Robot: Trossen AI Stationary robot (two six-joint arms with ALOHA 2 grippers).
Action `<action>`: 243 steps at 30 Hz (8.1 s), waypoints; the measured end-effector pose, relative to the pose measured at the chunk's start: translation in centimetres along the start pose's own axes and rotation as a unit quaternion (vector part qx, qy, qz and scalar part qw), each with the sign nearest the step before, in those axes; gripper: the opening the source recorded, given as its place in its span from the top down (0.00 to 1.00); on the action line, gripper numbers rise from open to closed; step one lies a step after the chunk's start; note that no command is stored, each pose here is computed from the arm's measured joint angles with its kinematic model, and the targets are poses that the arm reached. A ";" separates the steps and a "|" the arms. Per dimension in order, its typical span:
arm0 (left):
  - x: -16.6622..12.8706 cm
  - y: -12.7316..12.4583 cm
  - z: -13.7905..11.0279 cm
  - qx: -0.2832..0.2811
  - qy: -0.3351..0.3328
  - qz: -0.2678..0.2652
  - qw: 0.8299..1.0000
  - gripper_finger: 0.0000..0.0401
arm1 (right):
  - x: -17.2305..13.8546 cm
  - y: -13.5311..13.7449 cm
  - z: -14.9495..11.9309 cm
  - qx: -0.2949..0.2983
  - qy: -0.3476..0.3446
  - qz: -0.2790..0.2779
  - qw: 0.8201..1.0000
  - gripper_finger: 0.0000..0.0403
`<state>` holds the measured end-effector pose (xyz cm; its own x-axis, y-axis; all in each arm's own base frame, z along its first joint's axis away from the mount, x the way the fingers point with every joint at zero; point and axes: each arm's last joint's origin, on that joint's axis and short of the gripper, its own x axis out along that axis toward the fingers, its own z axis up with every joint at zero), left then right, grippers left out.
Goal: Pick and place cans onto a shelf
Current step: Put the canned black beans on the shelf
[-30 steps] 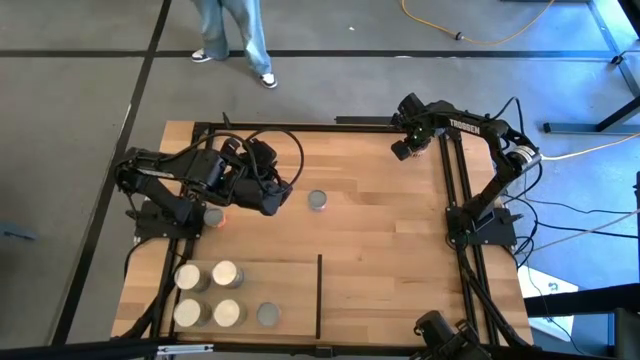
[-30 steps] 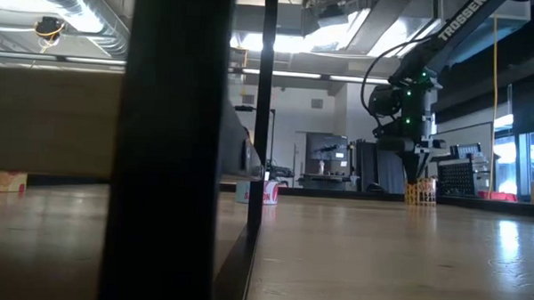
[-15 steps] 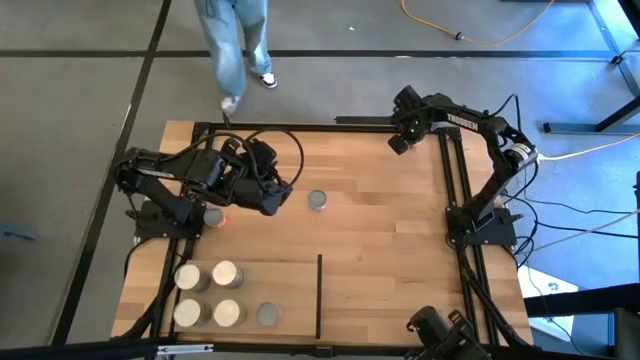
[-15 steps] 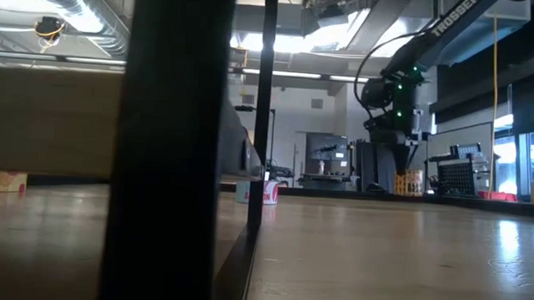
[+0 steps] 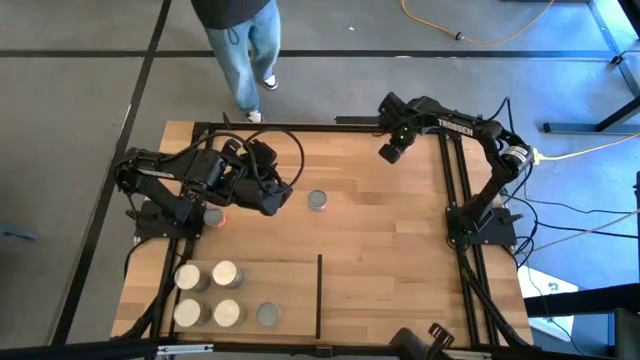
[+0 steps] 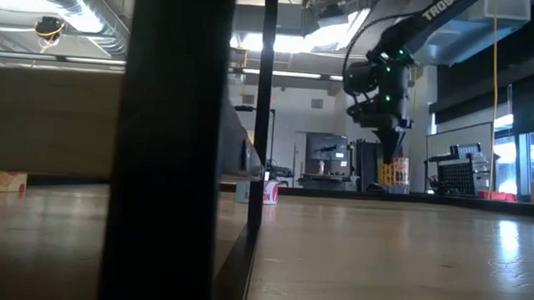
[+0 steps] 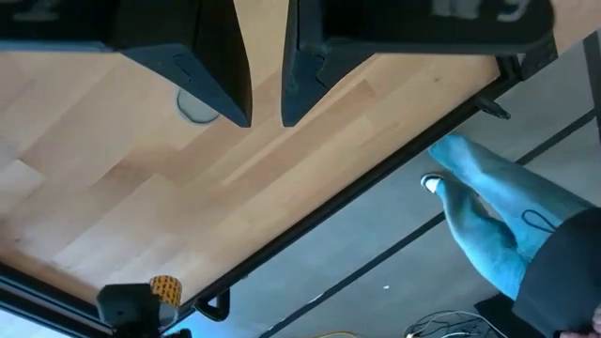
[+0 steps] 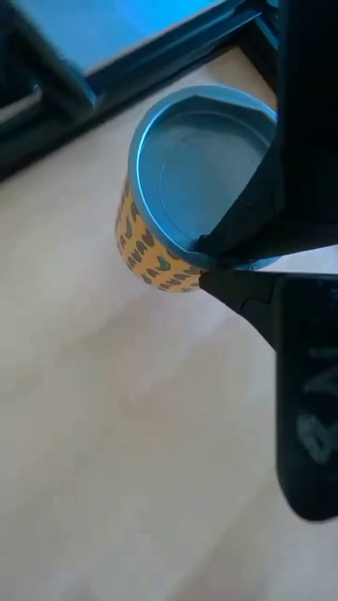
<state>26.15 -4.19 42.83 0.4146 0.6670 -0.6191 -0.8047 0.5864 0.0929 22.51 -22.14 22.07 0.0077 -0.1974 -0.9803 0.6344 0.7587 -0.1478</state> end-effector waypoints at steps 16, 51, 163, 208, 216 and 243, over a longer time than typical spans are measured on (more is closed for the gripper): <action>-0.3 -0.2 -0.4 0.011 0.022 -0.019 1.000 0.86 | -9.3 12.5 0.6 -0.203 -0.078 0.033 0.976 0.96; -5.8 0.8 -2.6 0.037 0.029 -0.134 0.990 0.86 | -15.2 34.7 -0.2 -0.369 -0.220 0.181 0.885 0.96; -6.0 0.7 -2.8 0.049 0.026 -0.135 0.989 0.86 | -2.9 32.9 0.2 -0.585 0.069 0.135 0.797 0.80; 0.6 -2.8 0.5 0.419 0.030 -0.245 0.874 0.99 | -34.9 10.0 -14.0 -0.373 -0.369 0.244 0.816 0.79; 5.3 -4.7 0.6 0.473 0.065 -0.209 0.853 0.89 | -35.8 8.0 -15.9 -0.360 -0.396 0.253 0.806 0.79; 18.8 -12.8 -3.8 0.696 0.066 -0.433 0.568 0.86 | -36.0 7.5 -16.5 -0.357 -0.403 0.255 0.803 0.79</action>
<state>42.60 -0.88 26.99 0.2897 -0.1360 -0.9474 0.8321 0.5250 0.1791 14.26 0.88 54.14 0.8061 0.1322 -0.5768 -0.2126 0.9743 -0.0738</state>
